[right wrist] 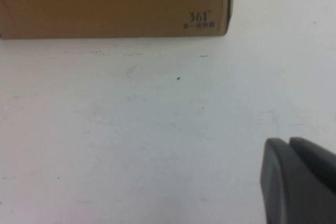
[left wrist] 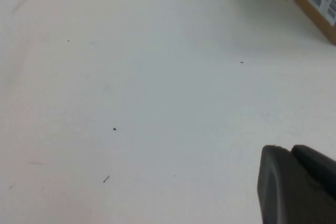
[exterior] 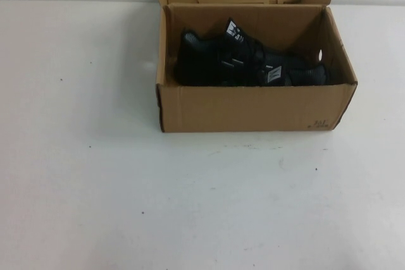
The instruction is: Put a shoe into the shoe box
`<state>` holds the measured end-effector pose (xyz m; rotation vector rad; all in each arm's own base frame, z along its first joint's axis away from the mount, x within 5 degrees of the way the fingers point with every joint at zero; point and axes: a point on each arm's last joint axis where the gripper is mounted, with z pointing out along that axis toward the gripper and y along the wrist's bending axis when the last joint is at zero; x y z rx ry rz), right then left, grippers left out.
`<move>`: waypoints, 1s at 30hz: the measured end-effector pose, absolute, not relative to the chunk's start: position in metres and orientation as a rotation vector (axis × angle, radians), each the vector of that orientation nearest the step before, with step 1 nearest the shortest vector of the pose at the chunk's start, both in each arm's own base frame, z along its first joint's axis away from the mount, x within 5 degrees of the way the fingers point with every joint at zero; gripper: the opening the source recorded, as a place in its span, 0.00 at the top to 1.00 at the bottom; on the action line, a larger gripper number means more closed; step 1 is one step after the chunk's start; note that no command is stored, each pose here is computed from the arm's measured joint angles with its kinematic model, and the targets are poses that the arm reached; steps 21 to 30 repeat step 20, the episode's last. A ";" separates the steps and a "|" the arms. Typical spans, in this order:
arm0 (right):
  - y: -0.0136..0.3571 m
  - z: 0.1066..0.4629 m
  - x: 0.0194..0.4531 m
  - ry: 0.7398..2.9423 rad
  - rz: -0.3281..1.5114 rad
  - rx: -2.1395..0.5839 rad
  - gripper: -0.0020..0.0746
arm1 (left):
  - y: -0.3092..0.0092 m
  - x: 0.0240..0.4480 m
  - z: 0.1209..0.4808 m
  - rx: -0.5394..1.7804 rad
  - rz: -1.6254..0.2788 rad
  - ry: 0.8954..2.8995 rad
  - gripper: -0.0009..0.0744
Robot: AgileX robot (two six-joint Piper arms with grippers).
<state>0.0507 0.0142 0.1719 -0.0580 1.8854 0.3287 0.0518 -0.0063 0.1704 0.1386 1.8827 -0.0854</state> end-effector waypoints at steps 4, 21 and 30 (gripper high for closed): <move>0.014 0.172 0.051 1.886 0.336 -0.054 1.00 | -0.006 0.052 0.170 0.139 -0.085 1.883 0.99; 0.015 0.172 0.051 1.887 0.341 -0.049 1.00 | -0.006 0.052 0.170 0.139 -0.085 1.883 0.99; 0.015 0.172 0.051 1.887 0.341 -0.049 1.00 | -0.006 0.052 0.170 0.139 -0.085 1.883 0.99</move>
